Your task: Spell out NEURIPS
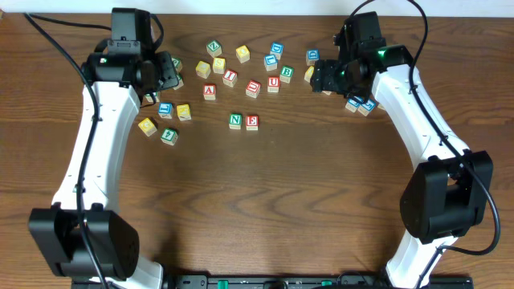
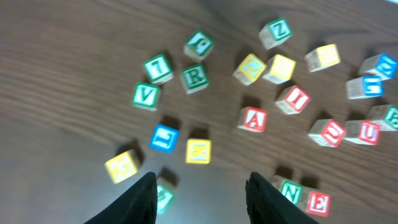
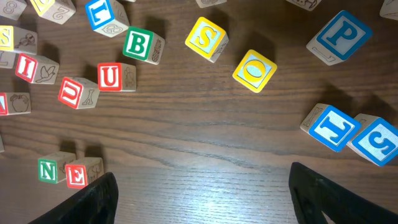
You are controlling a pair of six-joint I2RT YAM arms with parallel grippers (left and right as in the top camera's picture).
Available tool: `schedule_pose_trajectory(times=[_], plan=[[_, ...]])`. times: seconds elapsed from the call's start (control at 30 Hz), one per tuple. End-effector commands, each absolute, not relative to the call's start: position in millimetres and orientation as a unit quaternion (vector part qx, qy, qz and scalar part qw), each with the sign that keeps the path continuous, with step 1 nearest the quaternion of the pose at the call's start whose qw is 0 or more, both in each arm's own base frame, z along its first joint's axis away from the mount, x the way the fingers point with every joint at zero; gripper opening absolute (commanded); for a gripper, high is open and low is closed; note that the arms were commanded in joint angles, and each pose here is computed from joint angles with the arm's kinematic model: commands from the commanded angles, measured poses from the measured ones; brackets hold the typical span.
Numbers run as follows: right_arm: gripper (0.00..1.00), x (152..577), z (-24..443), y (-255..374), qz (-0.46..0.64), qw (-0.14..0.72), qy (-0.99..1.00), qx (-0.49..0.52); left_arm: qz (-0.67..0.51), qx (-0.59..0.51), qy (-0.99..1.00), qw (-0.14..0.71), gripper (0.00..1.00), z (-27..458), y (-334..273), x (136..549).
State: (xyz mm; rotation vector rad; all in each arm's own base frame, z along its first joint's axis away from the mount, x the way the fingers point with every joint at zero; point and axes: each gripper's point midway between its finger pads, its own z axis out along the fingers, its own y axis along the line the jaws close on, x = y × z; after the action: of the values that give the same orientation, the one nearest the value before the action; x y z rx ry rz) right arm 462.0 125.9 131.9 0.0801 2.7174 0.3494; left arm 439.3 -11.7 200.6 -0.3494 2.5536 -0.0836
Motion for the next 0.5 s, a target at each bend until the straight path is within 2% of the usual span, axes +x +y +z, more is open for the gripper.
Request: schedule_pose_trajectory(times=[0.0,0.27,0.47], plan=[[0.83,463,149,128,0.133,0.215,0.967,0.028,-0.067,-0.112,0.952,0.276,0.45,190,-28,453],[0.83,464,150,129,0.134,0.218,0.966,0.028,-0.087,-0.079,0.947,0.298,0.46,186,-68,471],[0.83,465,150,129,0.134,0.220,0.966,0.028,-0.110,-0.105,0.936,0.317,0.45,190,-110,477]])
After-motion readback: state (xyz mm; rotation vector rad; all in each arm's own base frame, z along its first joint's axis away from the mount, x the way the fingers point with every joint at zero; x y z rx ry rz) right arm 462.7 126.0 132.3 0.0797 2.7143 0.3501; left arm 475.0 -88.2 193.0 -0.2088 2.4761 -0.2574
